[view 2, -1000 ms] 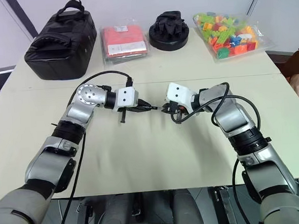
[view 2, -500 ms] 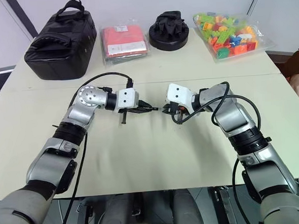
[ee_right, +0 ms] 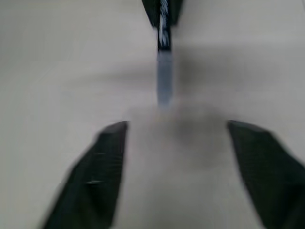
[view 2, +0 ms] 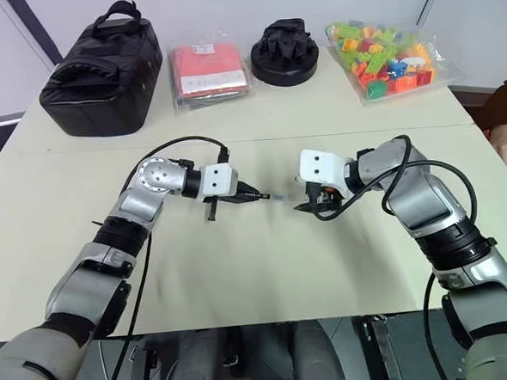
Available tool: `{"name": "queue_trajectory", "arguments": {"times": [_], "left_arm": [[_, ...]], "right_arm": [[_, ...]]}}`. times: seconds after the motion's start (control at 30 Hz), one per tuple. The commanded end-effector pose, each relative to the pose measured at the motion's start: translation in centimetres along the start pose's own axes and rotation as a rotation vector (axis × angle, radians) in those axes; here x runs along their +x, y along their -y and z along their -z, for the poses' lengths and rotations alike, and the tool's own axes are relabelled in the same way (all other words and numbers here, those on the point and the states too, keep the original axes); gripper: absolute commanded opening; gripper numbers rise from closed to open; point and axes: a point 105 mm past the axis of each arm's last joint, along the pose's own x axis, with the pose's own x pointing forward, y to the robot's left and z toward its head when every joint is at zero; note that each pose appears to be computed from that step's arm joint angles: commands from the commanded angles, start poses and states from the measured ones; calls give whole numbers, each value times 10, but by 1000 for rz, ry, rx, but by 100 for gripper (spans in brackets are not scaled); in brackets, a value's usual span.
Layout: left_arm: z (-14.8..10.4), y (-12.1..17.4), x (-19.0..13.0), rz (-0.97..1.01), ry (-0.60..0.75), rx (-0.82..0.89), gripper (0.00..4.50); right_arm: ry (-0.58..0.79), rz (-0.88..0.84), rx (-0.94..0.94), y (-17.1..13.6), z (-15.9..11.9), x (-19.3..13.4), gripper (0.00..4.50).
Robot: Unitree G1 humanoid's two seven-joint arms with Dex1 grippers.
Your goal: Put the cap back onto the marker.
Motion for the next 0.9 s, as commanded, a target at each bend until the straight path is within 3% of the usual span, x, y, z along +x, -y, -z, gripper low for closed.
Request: {"name": "queue_trajectory", "arguments": {"times": [0.03,0.2,0.33,0.47,0.7,0.83,0.9], "left_arm": [[-7,-8,-10,-54,21,13,0],[-4,-27,-38,-274,83,-156,0],[5,-38,-90,-581,115,-391,0],[24,-13,-122,-826,56,-707,0],[46,27,-141,-1119,-69,-907,0],[62,46,-138,-1132,-126,-925,0],[68,49,-139,-1141,-116,-936,103]], "right_arm": [[31,95,-29,15,-11,-20,449],[64,274,63,39,-2,-46,449],[135,427,231,50,13,-56,449],[209,487,347,44,21,-49,449],[352,642,392,42,7,-30,449],[407,757,428,46,4,-22,449],[409,787,434,46,6,-19,450]]}}
